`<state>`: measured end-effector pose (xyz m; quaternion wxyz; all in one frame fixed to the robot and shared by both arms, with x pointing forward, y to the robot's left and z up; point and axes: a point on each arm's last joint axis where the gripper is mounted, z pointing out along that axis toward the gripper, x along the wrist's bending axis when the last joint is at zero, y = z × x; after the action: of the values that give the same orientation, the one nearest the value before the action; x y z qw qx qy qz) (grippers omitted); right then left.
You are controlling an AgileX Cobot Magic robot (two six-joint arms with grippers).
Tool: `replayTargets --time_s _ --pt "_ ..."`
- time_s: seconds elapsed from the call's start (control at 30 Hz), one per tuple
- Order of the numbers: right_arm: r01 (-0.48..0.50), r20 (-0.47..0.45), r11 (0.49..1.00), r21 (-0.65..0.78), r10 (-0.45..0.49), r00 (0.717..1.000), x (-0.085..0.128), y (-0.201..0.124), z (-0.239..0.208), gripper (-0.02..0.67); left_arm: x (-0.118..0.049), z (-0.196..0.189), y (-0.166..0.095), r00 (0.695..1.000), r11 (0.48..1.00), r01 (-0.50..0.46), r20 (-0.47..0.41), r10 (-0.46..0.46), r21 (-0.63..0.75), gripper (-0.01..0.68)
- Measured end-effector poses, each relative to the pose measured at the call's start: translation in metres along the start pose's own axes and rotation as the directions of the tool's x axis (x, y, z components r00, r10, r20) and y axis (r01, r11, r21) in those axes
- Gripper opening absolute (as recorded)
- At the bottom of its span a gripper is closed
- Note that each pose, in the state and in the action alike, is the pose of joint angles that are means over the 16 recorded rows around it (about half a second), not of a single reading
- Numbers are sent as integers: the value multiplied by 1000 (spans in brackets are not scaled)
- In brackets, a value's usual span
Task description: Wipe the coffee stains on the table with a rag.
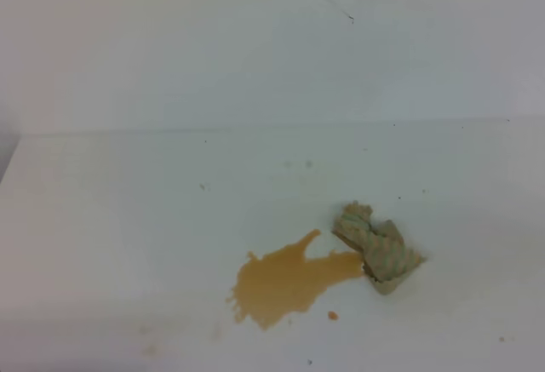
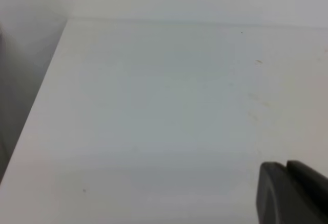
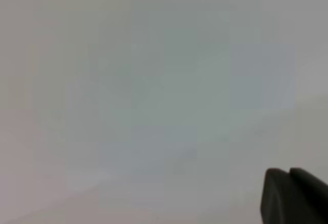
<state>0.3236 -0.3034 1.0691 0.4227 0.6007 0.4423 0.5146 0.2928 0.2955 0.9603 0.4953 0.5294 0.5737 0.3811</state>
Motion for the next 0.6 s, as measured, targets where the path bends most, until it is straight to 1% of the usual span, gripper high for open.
replayTargets --time_s 0.1,0.17,0.23,0.3,0.37,0.43,0.5,0.6 --pt "70 16 985 157 -74 997 4 9 20 -3 0 0 0 1000 1000 0 0 0 0 1" --pt "113 -6 958 262 -116 993 9 12 35 -3 0 0 0 1000 1000 0 0 0 0 1" --pt "156 -55 919 362 -146 988 14 13 49 -3 0 0 0 1000 1000 0 0 0 0 1" --pt "213 -133 869 447 -171 976 21 11 63 -3 0 0 0 1000 1000 0 0 0 0 1" --pt "276 -232 819 503 -180 956 28 8 77 -3 0 0 0 1000 1000 0 0 0 0 0" --pt "330 -330 780 532 -167 929 36 5 90 -2 0 0 0 1000 1000 0 0 0 0 0" --pt "368 -415 755 543 -140 899 43 2 103 2 0 0 0 1000 1000 0 0 0 0 0" --pt "405 -513 730 550 -88 854 54 -3 121 26 0 0 0 1000 1000 0 0 0 0 0"
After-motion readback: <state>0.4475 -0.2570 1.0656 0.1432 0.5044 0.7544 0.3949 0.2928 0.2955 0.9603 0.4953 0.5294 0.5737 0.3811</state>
